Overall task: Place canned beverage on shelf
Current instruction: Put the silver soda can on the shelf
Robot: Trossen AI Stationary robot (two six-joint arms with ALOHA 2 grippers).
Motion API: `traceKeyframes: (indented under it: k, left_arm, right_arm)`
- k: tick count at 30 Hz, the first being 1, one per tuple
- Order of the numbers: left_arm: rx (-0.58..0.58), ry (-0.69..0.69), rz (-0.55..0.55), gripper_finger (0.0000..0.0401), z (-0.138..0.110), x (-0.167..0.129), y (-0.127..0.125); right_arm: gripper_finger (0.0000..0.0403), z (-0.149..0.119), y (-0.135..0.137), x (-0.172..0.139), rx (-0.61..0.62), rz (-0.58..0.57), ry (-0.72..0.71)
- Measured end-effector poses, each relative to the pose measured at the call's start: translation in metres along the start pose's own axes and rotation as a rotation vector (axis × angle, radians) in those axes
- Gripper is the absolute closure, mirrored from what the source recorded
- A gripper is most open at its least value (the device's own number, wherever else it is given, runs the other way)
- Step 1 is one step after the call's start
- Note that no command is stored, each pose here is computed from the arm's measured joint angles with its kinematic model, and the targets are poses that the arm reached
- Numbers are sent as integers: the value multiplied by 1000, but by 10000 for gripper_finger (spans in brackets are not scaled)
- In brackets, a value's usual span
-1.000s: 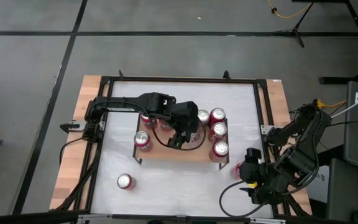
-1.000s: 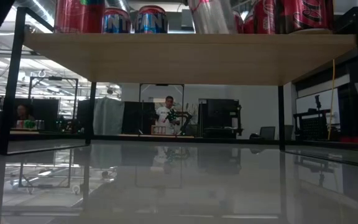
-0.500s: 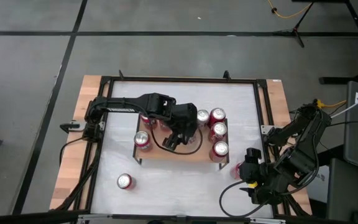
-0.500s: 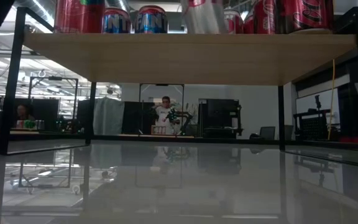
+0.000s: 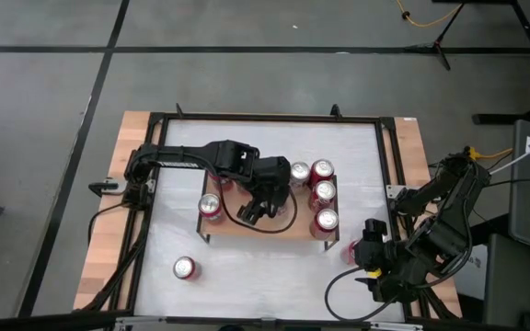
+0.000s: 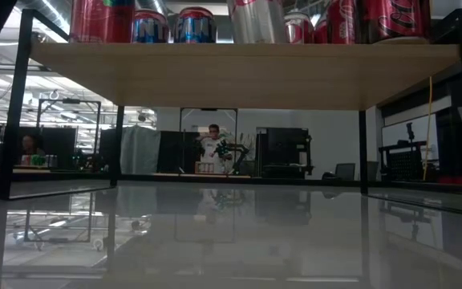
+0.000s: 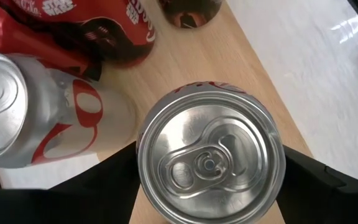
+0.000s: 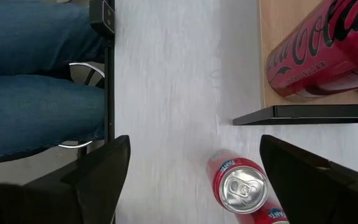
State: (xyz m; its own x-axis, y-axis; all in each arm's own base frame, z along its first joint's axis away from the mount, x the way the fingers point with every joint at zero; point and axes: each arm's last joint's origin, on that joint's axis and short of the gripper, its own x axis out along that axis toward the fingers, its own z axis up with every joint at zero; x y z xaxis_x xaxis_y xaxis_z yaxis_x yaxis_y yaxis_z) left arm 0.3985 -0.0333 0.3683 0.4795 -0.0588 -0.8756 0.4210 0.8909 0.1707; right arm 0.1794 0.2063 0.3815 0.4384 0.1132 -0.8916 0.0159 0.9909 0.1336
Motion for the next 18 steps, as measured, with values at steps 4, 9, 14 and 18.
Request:
traceKeyframes:
  k: [4,9,14,18]
  left_arm:
    - [0,1,5,89,0,0,0]
    - [0,-2,10,71,0,0,1]
    - [0,-9,13,72,1,0,1]
    - [0,-36,25,75,4,1,2]
  right_arm:
    - [56,0,0,0,0,0,0]
    - [56,0,0,0,0,0,0]
    - [56,0,0,0,0,0,0]
    - [56,0,0,0,0,0,0]
